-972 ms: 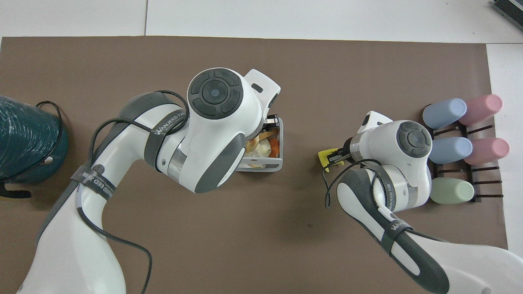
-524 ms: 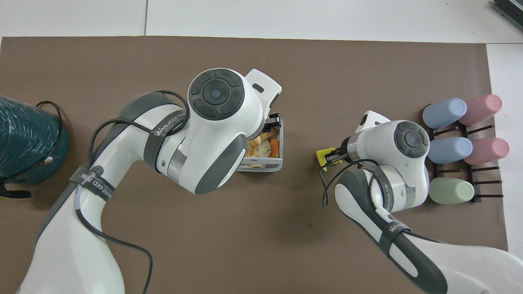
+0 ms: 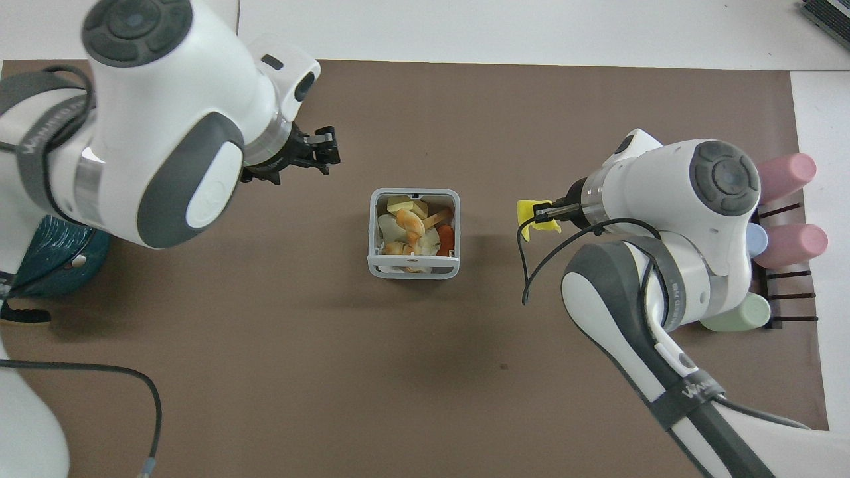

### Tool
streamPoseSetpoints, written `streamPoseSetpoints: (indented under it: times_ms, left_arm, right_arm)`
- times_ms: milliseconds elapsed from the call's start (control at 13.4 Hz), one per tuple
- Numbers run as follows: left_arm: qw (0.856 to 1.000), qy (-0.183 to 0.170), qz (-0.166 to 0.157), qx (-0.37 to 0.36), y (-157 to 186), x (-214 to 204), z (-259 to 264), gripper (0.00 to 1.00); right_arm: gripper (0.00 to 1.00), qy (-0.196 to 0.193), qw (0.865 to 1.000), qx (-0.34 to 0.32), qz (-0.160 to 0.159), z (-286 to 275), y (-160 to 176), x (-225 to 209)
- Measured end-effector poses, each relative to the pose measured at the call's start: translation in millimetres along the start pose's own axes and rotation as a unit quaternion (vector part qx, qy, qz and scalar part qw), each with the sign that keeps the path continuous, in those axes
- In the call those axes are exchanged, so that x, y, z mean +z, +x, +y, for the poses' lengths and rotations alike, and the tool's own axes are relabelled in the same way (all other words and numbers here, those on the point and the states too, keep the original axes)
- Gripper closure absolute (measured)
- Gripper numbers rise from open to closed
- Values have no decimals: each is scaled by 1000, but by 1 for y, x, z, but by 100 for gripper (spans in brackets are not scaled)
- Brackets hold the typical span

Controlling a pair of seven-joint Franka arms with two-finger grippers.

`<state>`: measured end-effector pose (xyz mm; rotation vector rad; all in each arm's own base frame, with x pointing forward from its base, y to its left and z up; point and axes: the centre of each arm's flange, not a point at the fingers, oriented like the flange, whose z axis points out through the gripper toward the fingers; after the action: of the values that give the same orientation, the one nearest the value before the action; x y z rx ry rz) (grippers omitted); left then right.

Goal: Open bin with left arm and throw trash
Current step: 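Carry the sponge over the bin and open the right gripper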

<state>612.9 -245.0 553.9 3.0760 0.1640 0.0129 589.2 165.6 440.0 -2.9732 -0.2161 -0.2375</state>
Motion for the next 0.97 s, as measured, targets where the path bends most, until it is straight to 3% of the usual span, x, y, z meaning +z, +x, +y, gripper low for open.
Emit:
streamPoseSetpoints:
  times_ms: [224,524,972]
  left_arm:
    - [999,11,-18,42,13,-28,-74,30]
    - [994,14,-29,106,15,-61,-152,30]
    - [990,33,-33,135,-9,-88,-160,27]
  right_arm:
    - [99,12,999,32,26,-26,16,-28]
    - [99,36,997,50,38,-113,4,-25]
    - [99,47,997,55,21,-169,-12,12]
